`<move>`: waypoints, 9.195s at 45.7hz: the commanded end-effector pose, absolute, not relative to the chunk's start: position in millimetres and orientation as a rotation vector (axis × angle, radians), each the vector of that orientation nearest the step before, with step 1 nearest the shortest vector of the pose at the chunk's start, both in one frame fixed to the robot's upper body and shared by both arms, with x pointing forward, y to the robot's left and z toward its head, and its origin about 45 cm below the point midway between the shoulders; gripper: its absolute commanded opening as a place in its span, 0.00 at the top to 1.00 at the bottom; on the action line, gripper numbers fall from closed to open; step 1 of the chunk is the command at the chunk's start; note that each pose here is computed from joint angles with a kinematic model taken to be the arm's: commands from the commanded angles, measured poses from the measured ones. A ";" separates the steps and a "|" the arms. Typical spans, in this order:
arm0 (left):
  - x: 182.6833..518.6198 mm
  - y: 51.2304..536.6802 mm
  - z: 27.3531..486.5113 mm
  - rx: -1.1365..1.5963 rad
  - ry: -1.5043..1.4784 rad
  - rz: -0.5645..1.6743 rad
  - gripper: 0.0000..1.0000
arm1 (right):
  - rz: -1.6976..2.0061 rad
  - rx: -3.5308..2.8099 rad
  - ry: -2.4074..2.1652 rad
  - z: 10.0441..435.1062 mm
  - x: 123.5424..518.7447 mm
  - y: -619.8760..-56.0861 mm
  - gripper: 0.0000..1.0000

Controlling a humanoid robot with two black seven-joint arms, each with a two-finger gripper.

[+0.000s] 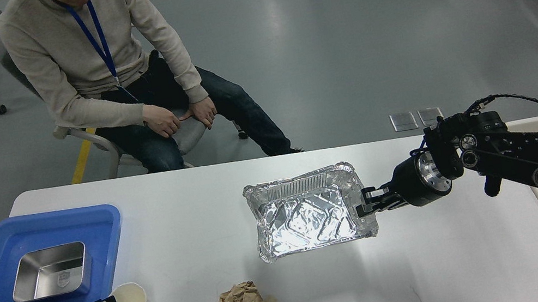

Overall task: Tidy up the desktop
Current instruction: 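Reach the left gripper to the white paper cup and grasp it, then lift the paper cup with the left gripper over the foil tray, then lower the cup into the foil tray and open the left gripper, then withdraw the left gripper from the foil tray toward the blue tray, then reach the left gripper to the crumpled brown paper and grasp it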

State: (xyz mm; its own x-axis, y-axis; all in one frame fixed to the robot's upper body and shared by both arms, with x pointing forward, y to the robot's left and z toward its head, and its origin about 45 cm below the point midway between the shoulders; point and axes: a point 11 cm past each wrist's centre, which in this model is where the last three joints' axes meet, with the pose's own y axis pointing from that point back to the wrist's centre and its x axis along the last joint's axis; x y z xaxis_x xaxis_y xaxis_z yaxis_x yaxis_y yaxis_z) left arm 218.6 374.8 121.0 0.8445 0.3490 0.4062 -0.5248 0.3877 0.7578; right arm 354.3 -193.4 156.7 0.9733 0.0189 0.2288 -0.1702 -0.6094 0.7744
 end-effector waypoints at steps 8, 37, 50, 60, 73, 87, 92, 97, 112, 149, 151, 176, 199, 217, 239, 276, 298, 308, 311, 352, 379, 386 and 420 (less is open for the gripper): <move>218.3 359.4 104.0 0.994 -0.155 0.563 0.61 | 0.271 2.215 -0.110 157.8 355.1 -192.7 1.00; 217.0 364.4 105.4 1.023 -0.144 0.546 1.00 | 0.271 2.218 -0.117 158.8 356.2 -193.3 1.00; 240.6 366.0 162.4 0.993 -0.260 0.520 1.00 | 0.271 2.218 -0.116 158.6 356.0 -192.8 1.00; 279.5 360.1 239.0 0.900 -0.378 0.563 1.00 | 0.274 2.219 -0.115 159.1 356.3 -191.9 1.00; 318.3 336.8 301.9 0.809 -0.522 0.562 1.00 | 0.278 2.228 -0.096 160.1 353.4 -186.7 1.00; 334.9 279.0 307.0 0.688 -0.580 0.482 0.99 | 0.314 2.225 -0.073 168.7 358.4 -177.5 1.00; 335.2 248.6 295.3 0.658 -0.580 0.411 0.99 | 0.346 2.206 -0.029 173.2 360.6 -166.8 1.00; 336.4 229.0 282.2 0.654 -0.577 0.367 0.99 | 0.375 2.198 0.014 176.9 361.5 -151.8 1.00; 336.4 184.0 228.8 0.662 -0.542 0.272 0.98 | 0.382 2.211 0.042 177.1 363.2 -130.7 1.00; 350.0 129.7 184.3 0.699 -0.561 0.232 0.80 | 0.375 2.210 0.046 176.1 362.4 -131.8 1.00; 349.9 129.7 184.3 0.703 -0.564 0.232 0.68 | 0.375 2.210 0.046 176.1 362.4 -131.8 1.00; 355.3 107.3 185.1 0.664 -0.594 0.290 0.37 | 0.370 2.215 0.042 175.5 361.9 -132.7 1.00; 388.3 110.8 190.6 0.661 -0.616 0.502 0.36 | 0.369 2.222 0.037 176.5 362.1 -132.4 1.00; 396.6 139.1 215.4 0.655 -0.597 0.516 0.33 | 0.360 2.211 0.017 176.2 364.4 -141.9 1.00; 349.9 274.6 259.4 0.809 -0.655 0.515 0.30 | 0.335 2.202 -0.006 172.4 364.3 -155.5 1.00; 278.6 412.4 257.9 1.021 -0.411 0.713 0.07 | 0.331 2.189 -0.033 174.3 367.4 -167.4 1.00; 261.8 388.0 240.4 0.982 -0.352 0.631 0.04 | 0.335 2.195 -0.044 178.0 368.8 -169.3 1.00; 253.7 371.2 219.6 0.937 -0.297 0.598 0.04 | 0.325 2.194 -0.050 175.8 367.8 -172.8 1.00; 252.9 357.7 210.2 0.901 -0.276 0.579 0.04 | 0.325 2.193 -0.048 175.6 367.7 -172.2 1.00; 219.8 265.0 94.0 0.791 -0.019 0.474 0.04 | 0.320 2.216 -0.071 179.0 367.9 -173.8 1.00; 209.7 231.0 58.6 0.749 0.067 0.471 0.04 | 0.311 2.225 -0.073 177.6 365.6 -174.3 1.00; 209.3 222.3 53.7 0.738 0.079 0.469 0.04 | 0.314 2.230 -0.072 178.5 365.6 -172.8 1.00; 186.4 193.6 31.3 0.784 0.053 0.423 0.54 | 0.319 2.235 -0.084 181.2 367.7 -172.7 1.00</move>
